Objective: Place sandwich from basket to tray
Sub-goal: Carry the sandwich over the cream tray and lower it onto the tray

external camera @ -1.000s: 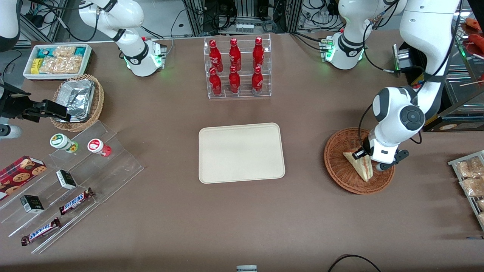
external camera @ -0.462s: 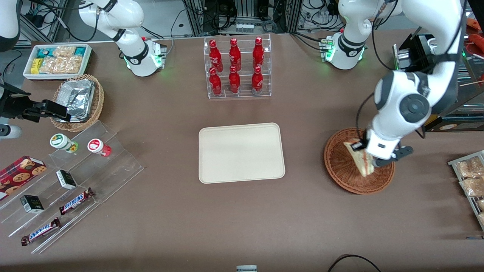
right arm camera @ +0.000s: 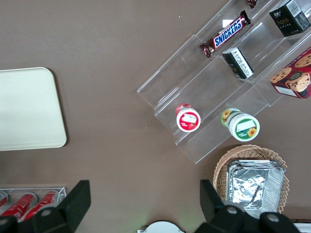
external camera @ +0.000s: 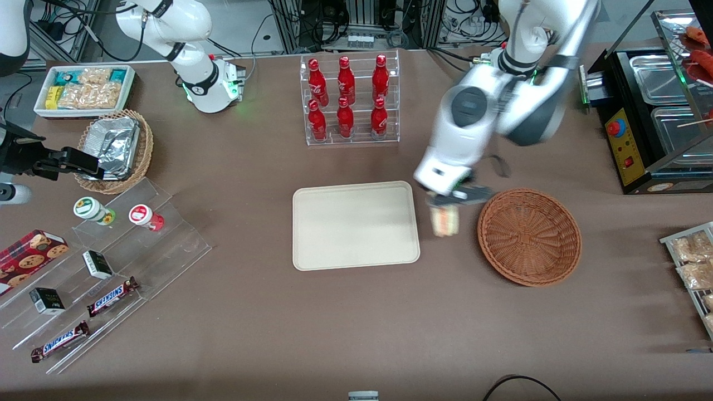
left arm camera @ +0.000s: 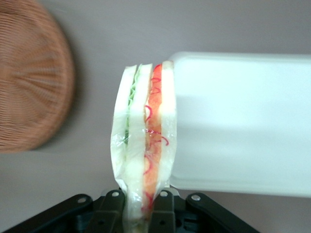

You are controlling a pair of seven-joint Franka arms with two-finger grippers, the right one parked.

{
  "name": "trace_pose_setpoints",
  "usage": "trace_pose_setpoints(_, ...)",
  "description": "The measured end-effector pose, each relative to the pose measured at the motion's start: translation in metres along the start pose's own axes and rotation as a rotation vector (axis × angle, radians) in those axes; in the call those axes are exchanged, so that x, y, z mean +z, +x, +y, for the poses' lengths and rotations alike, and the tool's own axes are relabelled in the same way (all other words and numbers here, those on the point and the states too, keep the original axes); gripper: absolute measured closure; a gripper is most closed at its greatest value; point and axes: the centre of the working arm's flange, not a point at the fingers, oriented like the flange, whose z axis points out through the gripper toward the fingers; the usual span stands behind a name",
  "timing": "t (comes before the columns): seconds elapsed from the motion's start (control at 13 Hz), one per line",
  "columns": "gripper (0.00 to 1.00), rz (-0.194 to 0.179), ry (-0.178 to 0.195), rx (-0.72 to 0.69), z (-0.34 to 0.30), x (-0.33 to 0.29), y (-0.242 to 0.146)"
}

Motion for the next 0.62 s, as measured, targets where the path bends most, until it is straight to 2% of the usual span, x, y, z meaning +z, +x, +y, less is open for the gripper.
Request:
trace_pose_setpoints(0.31,0.85,-0.03,-0.007,0.068,0.111,0.047,-0.037)
trace_pose_setpoints(0.38,0.85,-0.027,-0.006,0.077,0.127,0.063,-0.039)
trace_pose_setpoints(0.54,0.85,-0.006,-0.034,0.07,0.15,0.097,-0.041)
trace_pose_setpoints(0.62,0.85,0.01,-0.034,0.067,0.157,0.113,-0.045)
